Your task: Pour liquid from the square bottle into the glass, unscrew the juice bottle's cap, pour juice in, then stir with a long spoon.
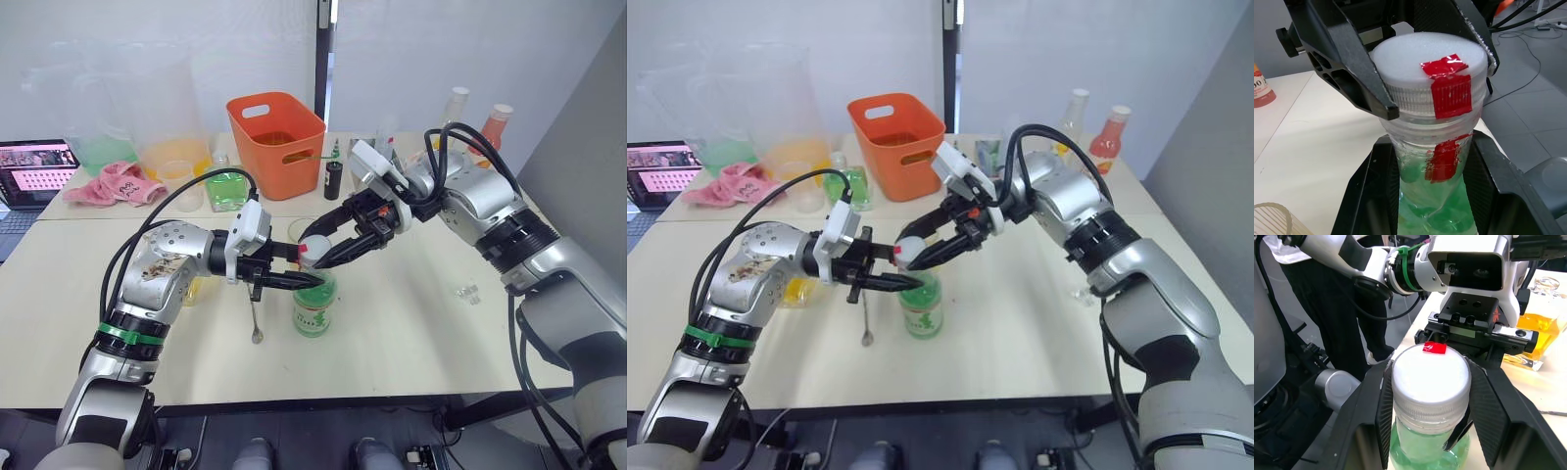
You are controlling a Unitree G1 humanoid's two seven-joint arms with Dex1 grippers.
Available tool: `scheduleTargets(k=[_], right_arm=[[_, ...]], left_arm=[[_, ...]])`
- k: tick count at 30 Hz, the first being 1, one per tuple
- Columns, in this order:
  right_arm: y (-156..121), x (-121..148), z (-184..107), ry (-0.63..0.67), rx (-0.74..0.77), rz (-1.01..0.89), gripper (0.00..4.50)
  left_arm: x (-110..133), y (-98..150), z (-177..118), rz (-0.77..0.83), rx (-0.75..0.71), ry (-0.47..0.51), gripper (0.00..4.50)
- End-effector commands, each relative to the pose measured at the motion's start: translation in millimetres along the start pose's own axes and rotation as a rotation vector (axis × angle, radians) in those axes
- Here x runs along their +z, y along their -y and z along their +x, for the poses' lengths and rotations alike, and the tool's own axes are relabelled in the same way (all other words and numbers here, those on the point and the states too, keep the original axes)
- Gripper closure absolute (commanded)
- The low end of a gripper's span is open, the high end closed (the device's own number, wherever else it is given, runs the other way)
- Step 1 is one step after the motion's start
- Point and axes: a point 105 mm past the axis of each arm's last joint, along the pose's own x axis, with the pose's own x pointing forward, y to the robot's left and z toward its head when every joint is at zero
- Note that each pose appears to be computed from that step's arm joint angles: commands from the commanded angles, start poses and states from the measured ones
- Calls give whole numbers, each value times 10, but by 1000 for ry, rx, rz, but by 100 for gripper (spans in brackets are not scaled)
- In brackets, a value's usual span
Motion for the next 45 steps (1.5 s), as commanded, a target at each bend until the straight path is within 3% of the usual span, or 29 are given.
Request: scheduleTargets(k=[1,19,30,37,40,45], right_arm=[[-61,-34,39,-7,63,7,282],[-196,593,-52,170,88,-143,282],[-214,650,-191,204,29,-168,282],[-392,424,-634,218,-413,-55,282],[-578,102,-726,160,-697,66,282],[-766,-434,-722,48,-1008,223,282]], left_arm=[[-61,-44,-98,-16,59,-43,312],[-107,-5,-111,-30,43,-54,312],[-104,-1,-87,-27,33,-53,312],[-83,-17,-69,-23,36,-31,312],[-75,-31,-55,-22,38,-19,312],[-73,-38,-51,-23,40,-11,312]])
